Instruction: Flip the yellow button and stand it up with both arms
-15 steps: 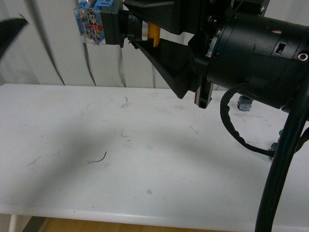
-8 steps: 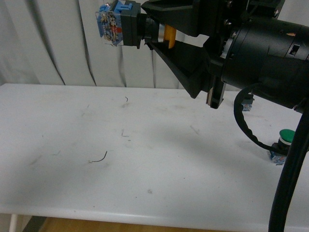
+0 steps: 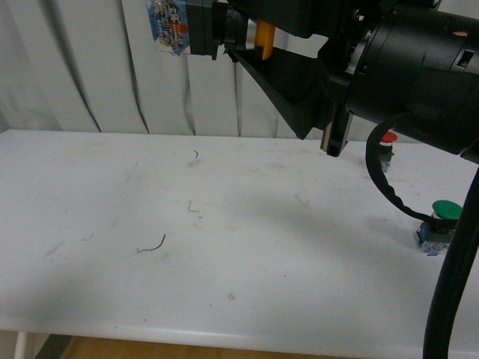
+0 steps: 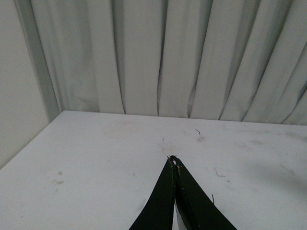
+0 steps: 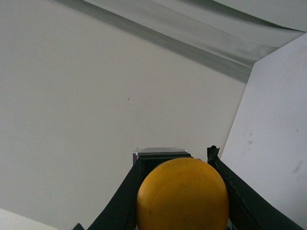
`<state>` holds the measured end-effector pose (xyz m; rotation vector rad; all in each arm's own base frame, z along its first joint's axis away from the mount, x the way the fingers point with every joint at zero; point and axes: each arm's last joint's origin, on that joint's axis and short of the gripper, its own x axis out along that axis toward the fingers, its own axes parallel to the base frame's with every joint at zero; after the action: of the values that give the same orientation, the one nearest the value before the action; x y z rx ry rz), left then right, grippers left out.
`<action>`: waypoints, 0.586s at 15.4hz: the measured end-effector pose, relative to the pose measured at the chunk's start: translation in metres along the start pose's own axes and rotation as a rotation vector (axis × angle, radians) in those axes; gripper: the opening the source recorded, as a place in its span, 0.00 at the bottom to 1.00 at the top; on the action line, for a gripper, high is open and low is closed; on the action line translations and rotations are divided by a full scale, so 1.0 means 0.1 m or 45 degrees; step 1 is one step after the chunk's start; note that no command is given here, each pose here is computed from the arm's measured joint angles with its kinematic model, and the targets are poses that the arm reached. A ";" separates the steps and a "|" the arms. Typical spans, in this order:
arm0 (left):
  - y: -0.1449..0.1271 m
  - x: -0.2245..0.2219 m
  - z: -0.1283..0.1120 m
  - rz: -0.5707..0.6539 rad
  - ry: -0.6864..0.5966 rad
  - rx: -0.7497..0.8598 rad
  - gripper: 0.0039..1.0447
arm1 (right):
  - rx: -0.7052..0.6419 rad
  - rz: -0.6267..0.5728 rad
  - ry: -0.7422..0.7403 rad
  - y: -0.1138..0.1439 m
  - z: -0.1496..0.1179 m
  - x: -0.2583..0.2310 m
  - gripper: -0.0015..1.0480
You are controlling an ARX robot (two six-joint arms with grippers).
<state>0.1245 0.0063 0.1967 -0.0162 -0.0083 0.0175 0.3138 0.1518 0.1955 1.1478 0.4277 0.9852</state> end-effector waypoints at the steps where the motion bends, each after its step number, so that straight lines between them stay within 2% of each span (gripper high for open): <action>1: -0.08 -0.03 -0.09 -0.056 0.022 0.002 0.01 | -0.003 0.001 0.007 0.00 0.00 0.00 0.34; 9: -0.06 -0.15 -0.24 -0.021 -0.023 0.002 0.01 | -0.005 -0.015 -0.014 -0.03 0.06 -0.06 0.34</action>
<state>0.1100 0.0001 0.1725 -0.0143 -0.0269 0.0010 0.3159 0.1434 0.1939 1.1455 0.4234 0.9684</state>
